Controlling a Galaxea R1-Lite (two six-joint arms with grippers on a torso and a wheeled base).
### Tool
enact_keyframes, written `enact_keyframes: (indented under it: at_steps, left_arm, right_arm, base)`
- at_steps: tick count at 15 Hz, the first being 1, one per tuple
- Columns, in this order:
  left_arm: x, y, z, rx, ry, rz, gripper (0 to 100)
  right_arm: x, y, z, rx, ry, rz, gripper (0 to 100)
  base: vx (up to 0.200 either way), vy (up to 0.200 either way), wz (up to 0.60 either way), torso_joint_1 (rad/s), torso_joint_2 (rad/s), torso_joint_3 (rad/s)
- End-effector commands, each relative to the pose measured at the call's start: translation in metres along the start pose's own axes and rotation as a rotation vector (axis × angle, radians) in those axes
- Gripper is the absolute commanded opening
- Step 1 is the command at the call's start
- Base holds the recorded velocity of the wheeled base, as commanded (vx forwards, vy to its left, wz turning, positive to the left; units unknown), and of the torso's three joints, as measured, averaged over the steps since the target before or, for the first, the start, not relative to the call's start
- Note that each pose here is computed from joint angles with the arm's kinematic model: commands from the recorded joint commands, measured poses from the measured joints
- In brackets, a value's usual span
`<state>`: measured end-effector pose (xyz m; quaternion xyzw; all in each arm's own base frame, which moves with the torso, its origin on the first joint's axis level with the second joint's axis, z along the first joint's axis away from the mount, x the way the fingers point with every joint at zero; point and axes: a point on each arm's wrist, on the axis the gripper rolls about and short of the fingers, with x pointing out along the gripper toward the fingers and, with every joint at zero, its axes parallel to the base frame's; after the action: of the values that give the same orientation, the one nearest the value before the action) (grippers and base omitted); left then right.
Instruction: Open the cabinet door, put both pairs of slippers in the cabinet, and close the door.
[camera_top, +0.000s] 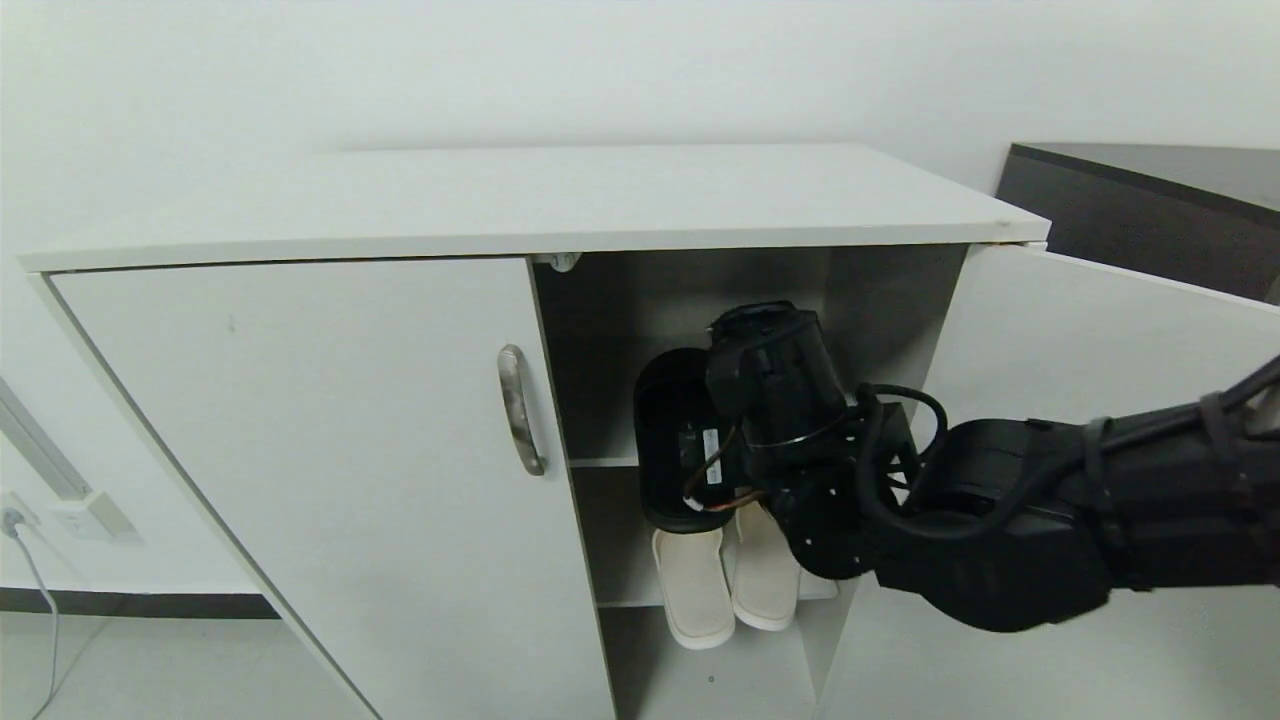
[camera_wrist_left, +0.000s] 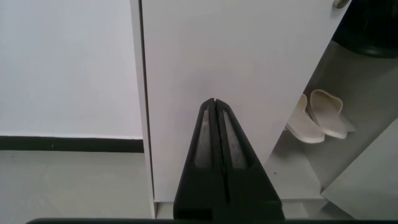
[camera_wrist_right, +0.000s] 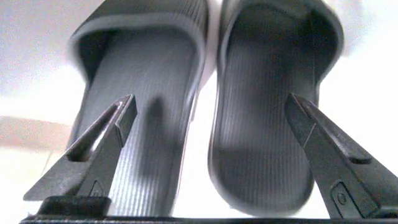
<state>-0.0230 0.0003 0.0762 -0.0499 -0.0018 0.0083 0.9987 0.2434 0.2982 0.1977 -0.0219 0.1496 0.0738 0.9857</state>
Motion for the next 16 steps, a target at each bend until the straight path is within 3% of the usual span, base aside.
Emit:
enact_keyframes:
  at_steps: [1,3,4,10,16]
  left_arm:
    - [0.000,0.000,0.000,0.000,0.000,0.000,0]
    - [0.000,0.000,0.000,0.000,0.000,0.002,0]
    - [0.000,0.000,0.000,0.000,0.001,0.002,0]
    - [0.000,0.000,0.000,0.000,0.001,0.000,0]
    - [0.000,0.000,0.000,0.000,0.000,0.002,0]
  right_arm:
    - [-0.040,-0.014,-0.001,0.003,-0.014,0.083,100]
    - [-0.073,-0.036,-0.014,-0.009,0.003,0.268,100]
    - [-0.076,-0.041,-0.022,-0.029,0.012,0.297,0]
    - [-0.062,-0.040,-0.044,-0.089,0.011,0.325,0]
    - [-0.059,-0.041,-0.044,-0.085,0.009,0.317,0]
  base:
    - [0.000,0.000,0.00,0.000,0.00,0.000]
    - [0.000,0.000,0.00,0.000,0.00,0.000]
    - [0.000,0.000,0.00,0.000,0.00,0.000]
    - [0.000,0.000,0.00,0.000,0.00,0.000]
    - [0.000,0.000,0.00,0.000,0.00,0.000]
